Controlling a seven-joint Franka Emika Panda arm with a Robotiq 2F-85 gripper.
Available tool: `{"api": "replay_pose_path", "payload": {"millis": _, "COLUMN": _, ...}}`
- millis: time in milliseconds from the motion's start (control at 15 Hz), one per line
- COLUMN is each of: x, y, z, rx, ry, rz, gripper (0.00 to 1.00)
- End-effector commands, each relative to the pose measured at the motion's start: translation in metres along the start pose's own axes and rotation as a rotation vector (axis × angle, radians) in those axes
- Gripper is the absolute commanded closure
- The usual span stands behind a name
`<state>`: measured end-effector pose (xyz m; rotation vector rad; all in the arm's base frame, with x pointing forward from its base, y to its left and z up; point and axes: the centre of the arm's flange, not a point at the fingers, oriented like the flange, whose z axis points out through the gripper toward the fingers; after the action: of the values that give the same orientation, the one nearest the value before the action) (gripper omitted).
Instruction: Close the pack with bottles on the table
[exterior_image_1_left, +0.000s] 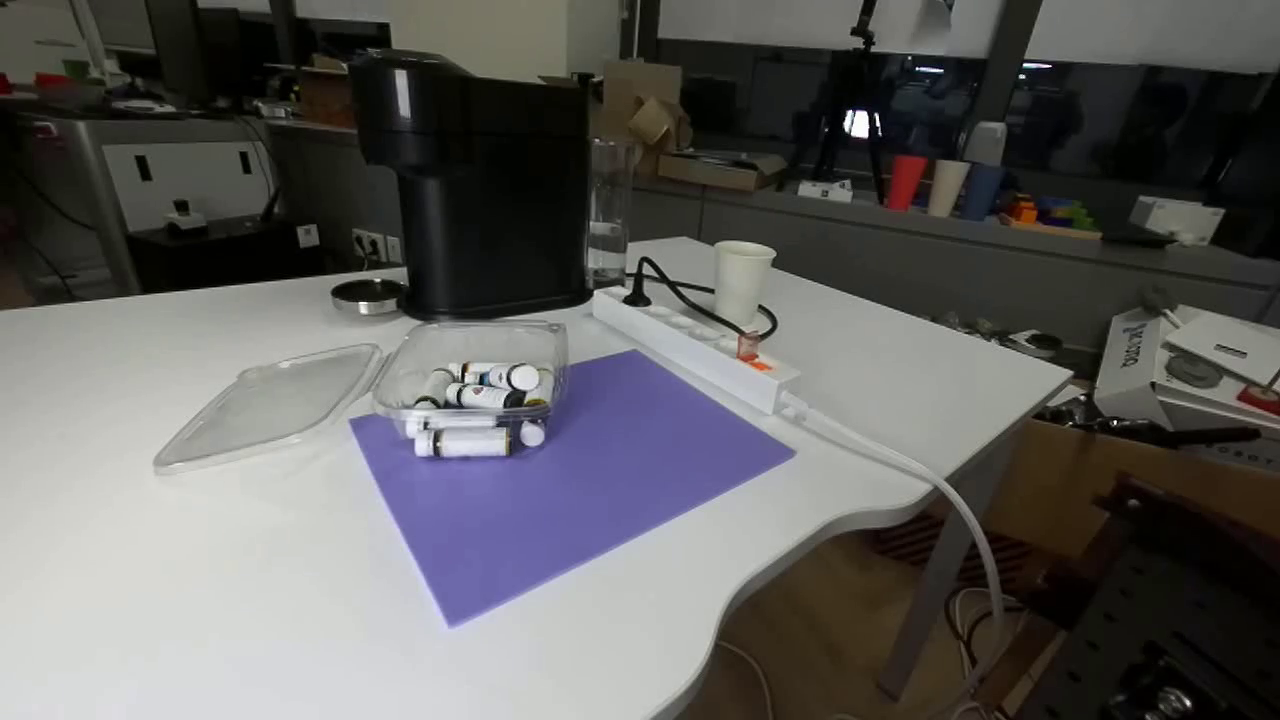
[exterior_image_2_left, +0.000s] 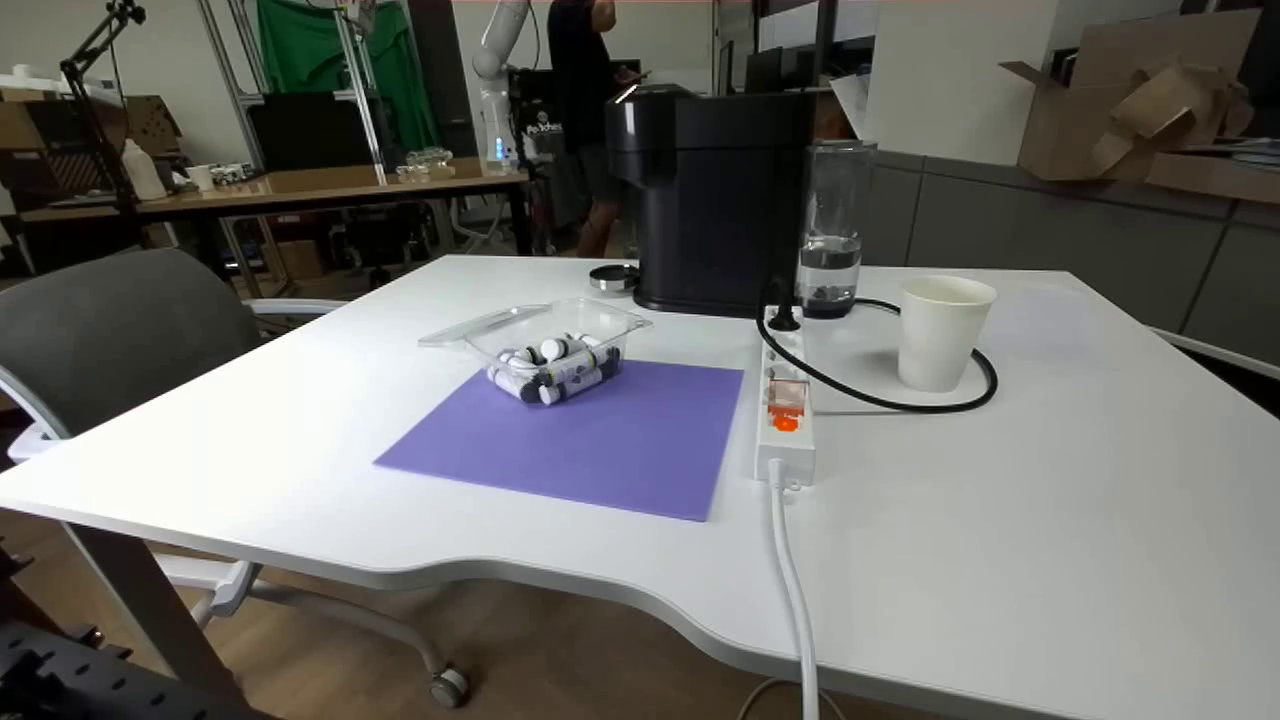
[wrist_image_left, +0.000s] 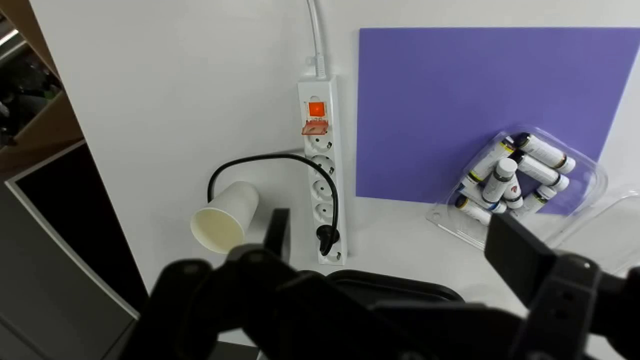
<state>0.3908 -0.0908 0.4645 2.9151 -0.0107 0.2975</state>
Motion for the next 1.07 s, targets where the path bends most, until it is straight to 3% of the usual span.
{"api": "replay_pose_path", "payload": {"millis": 0, "x": 0.0, "y": 0.0, "z": 0.0, "rx": 0.0, "ry": 0.0, "rz": 0.0, "gripper": 0.0}}
{"api": "replay_pose_path", "payload": {"millis": 200, "x": 0.003, "y": -0.003, "z": 0.004, "rx": 0.006, "ry": 0.001, "rz": -0.011, "gripper": 0.0}}
{"api": "replay_pose_path", "payload": {"millis": 467, "x": 0.027, "y": -0.037, "z": 0.035, "rx": -0.005, "ry": 0.08, "rz": -0.112, "gripper": 0.0}}
{"api": "replay_pose_path", "payload": {"millis": 733, "x": 0.051, "y": -0.108, "z": 0.083, "rx": -0.008, "ry": 0.11, "rz": -0.339, "gripper": 0.0}}
{"api": "replay_pose_path", "payload": {"millis": 1000, "x": 0.055, "y": -0.187, "z": 0.131, "rx": -0.008, "ry": 0.127, "rz": -0.579, "gripper": 0.0}}
